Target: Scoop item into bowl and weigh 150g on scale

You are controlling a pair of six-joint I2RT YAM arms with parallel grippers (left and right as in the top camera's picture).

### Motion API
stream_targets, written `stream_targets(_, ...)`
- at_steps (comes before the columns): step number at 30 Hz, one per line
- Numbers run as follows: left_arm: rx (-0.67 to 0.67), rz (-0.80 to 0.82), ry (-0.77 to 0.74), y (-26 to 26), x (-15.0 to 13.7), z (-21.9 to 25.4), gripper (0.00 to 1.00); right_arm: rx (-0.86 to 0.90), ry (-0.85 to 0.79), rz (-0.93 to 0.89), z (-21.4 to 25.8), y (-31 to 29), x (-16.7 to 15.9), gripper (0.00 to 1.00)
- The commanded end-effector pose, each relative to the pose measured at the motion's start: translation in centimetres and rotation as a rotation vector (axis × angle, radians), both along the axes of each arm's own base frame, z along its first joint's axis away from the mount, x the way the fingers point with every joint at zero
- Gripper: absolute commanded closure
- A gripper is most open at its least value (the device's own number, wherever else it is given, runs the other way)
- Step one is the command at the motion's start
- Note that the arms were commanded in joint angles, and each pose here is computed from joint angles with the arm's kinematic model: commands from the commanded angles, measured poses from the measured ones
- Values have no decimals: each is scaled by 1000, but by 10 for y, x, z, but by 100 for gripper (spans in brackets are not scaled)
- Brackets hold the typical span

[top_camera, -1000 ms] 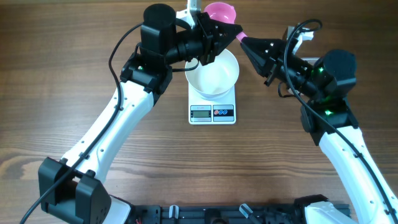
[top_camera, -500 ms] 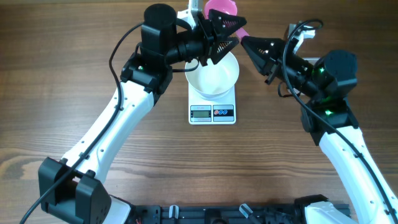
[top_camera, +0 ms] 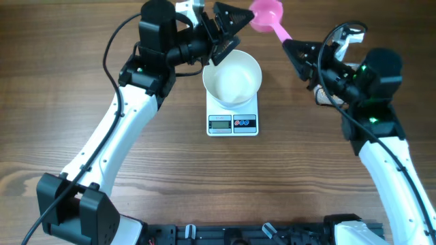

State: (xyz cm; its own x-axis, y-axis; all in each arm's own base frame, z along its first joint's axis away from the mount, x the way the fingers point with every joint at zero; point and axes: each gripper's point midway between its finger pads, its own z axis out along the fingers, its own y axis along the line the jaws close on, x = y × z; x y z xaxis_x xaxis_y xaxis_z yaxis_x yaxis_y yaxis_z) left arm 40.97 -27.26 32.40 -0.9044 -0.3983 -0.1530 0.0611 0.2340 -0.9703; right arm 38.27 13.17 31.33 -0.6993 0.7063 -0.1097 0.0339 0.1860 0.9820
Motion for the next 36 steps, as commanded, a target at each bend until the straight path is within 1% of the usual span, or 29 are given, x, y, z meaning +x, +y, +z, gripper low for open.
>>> stream_targets(1, 92, 3, -75, 8, -3, -4, 1, -221, -121, -86, 29, -24, 13, 95)
stream_targets(5, 236, 55, -83, 24, -7, -19, 1, -483, -97, -214, 52, -58, 8, 95)
stream_targets(7, 371, 108, -101, 42, -10, -21, 1, -593, -78, -267, 63, -74, 0, 95)
stream_targets(10, 632, 179, -113, 79, -18, -21, 1, -732, -46, -327, 72, -96, -13, 95)
stream_targets(11, 727, 169, -121, 91, -25, -21, 0, -769, -25, -325, 69, -101, -18, 95)
stream_targets(12, 796, 120, -136, 97, -34, -23, 0, -805, 7, -309, 59, -106, -23, 95)
stream_targets(13, 823, 88, -133, 99, -42, -25, 0, -834, 48, -295, 49, -111, -28, 95)
stream_targets(17, 847, 49, -71, 103, -57, -36, 0, -929, 178, -199, 12, -121, -44, 96)
stream_targets(18, 851, 42, -59, 103, -60, -38, 2, -941, 203, -180, 6, -121, -48, 96)
stream_targets(19, 845, 25, -44, 102, -64, -40, 13, -954, 241, -163, -2, -123, -54, 96)
stream_targets(20, 836, 9, -34, 100, -68, -41, 15, -967, 256, -150, -6, -123, -57, 96)
stream_targets(22, 839, -9, -8, 101, -73, -45, 14, -984, 283, -142, -10, -126, -62, 96)
stream_targets(27, 875, -61, 76, 106, -92, -59, 14, -1038, 230, -107, -8, -126, -59, 96)
stream_targets(28, 897, -98, 84, 105, -99, -65, 22, -1067, 207, -86, -7, -126, -57, 96)
stream_targets(30, 917, -149, 98, 102, -110, -74, 29, -1115, 174, -47, -8, -126, -55, 96)
stream_targets(32, 934, -198, 120, 95, -122, -84, 29, -1148, 166, -9, -14, -126, -54, 96)
stream_targets(35, 958, -273, 145, 83, -140, -104, 29, -1137, 230, 19, -26, -126, -59, 96)
stream_targets(36, 964, -292, 154, 79, -145, -111, 34, -1124, 258, 20, -30, -126, -61, 96)
